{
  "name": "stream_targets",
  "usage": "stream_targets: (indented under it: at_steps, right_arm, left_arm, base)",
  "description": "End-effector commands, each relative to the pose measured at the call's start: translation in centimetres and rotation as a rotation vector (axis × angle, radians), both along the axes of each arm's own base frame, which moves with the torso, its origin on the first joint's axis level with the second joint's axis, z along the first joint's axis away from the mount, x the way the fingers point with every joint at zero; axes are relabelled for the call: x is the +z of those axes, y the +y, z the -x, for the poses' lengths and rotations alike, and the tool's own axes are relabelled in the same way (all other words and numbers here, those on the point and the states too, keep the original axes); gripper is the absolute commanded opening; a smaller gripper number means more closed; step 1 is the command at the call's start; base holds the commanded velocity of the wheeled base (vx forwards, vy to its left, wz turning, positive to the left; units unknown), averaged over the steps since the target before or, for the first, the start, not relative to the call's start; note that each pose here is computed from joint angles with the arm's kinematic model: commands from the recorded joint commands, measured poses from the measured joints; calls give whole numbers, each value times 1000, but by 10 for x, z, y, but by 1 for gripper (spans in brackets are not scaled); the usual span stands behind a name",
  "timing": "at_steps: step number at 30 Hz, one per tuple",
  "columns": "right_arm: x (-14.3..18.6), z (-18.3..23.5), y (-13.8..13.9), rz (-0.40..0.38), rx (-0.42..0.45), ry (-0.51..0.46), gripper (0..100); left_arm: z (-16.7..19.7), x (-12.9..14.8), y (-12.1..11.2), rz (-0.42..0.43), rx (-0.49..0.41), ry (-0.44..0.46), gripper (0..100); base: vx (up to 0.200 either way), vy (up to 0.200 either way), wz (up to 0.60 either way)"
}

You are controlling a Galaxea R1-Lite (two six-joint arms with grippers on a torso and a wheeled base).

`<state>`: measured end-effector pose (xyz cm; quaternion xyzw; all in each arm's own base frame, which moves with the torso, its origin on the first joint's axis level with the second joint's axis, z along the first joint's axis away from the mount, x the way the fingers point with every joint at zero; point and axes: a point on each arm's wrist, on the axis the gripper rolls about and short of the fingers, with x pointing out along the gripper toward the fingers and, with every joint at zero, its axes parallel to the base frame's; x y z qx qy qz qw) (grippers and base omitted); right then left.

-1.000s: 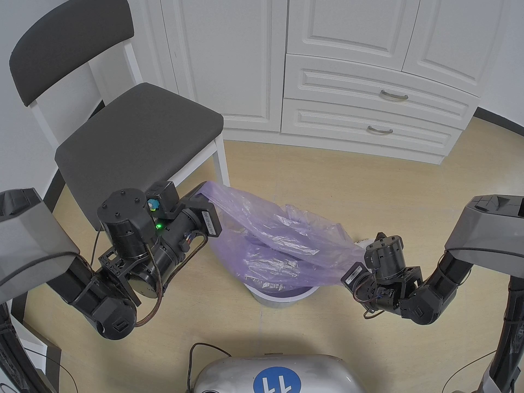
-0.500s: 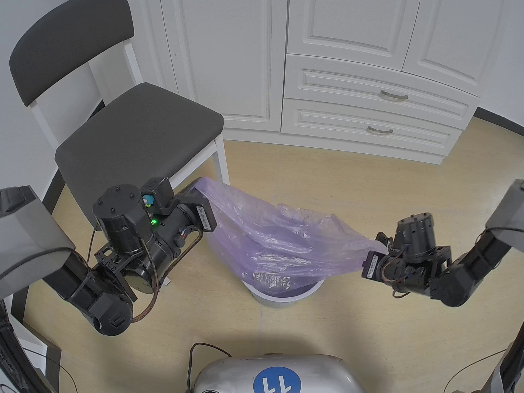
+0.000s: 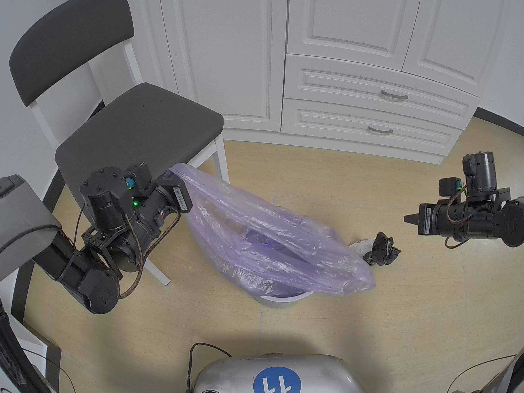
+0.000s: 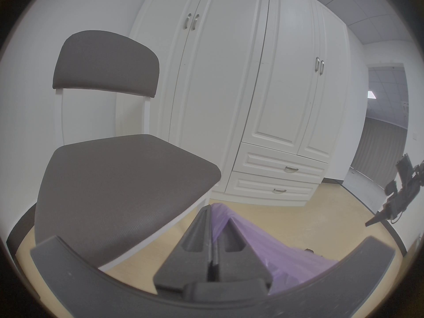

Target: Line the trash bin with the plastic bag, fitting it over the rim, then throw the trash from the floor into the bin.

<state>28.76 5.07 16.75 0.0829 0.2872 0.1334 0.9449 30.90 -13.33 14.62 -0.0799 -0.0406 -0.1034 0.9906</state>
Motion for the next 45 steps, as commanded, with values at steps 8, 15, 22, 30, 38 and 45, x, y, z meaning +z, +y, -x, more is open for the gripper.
stream_targets:
  at_steps: [8,15,22,30,38,45]
  right_arm:
    - [-56,71,31,66,176,224,100]
    - [-72,141,37,91,304,234,100]
    - [-92,170,85,160,349,324,100]
    - [-155,148,148,362,212,284,100]
    - [-199,134,176,530,216,253,100]
    - [-214,107,191,505,140,244,100]
  left_arm:
    - [-2,-2,2,-2,8,10,0]
    - [1,-1,-6,4,-17,11,0]
    - [8,-1,-14,0,-37,25,0]
    - [17,2,-21,1,-68,23,0]
    - [19,13,-19,16,-65,-10,0]
    - [24,19,-23,27,-83,-24,0]
  base:
    - [0,0,0]
    - [0,0,0]
    - [0,0,0]
    - [0,0,0]
    - [0,0,0]
    - [0,0,0]
